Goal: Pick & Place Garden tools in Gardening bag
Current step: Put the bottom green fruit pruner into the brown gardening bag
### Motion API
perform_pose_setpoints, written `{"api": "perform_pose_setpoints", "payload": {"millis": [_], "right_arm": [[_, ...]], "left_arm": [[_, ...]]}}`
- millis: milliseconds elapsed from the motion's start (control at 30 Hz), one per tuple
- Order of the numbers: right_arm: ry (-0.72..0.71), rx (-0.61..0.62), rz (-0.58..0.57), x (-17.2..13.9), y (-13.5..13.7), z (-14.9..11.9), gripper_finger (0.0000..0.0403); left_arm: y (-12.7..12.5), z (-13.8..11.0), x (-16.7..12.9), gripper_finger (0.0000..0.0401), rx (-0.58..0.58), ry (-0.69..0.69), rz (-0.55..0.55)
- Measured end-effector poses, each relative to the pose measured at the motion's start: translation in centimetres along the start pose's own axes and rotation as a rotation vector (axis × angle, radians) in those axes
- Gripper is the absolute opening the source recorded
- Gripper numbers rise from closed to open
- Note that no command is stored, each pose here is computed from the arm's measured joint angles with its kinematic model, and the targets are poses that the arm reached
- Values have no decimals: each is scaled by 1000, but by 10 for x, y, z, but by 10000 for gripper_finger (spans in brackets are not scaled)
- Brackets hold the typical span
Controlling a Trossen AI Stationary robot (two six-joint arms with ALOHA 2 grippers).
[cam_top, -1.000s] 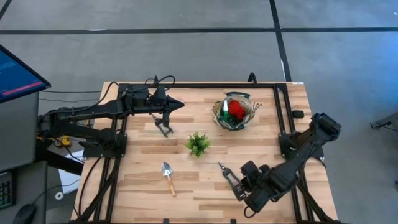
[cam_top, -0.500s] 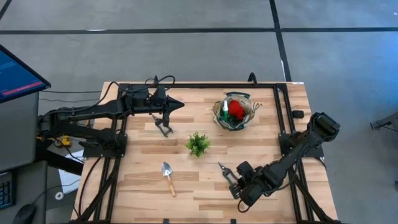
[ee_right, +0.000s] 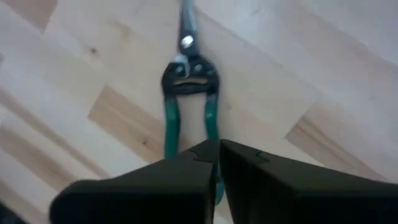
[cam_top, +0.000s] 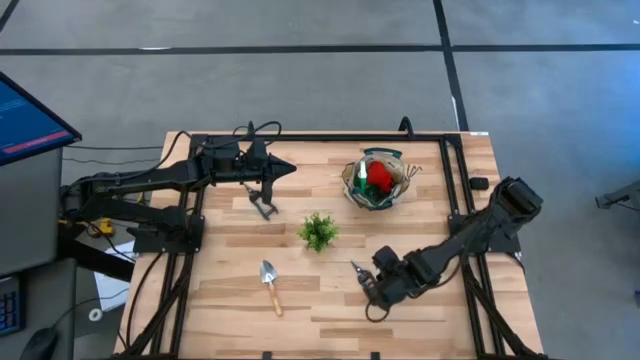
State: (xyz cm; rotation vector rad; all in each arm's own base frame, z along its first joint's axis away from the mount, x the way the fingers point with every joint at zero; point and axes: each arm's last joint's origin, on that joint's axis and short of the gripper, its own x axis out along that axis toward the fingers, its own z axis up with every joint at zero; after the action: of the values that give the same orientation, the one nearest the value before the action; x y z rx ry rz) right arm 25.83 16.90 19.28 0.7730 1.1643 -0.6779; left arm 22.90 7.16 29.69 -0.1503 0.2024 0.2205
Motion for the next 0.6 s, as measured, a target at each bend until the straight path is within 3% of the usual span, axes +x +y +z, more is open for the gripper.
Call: {"api": "perform_pose_setpoints", "payload": {"millis": [400, 600], "right_arm": [[68, -2, -31, 7, 0, 7, 176], [139, -36, -82, 35, 5, -5, 192]], "left_arm": [[0, 0, 0, 1, -1, 3, 0], [0, 0, 0, 1, 0, 4, 0]]}}
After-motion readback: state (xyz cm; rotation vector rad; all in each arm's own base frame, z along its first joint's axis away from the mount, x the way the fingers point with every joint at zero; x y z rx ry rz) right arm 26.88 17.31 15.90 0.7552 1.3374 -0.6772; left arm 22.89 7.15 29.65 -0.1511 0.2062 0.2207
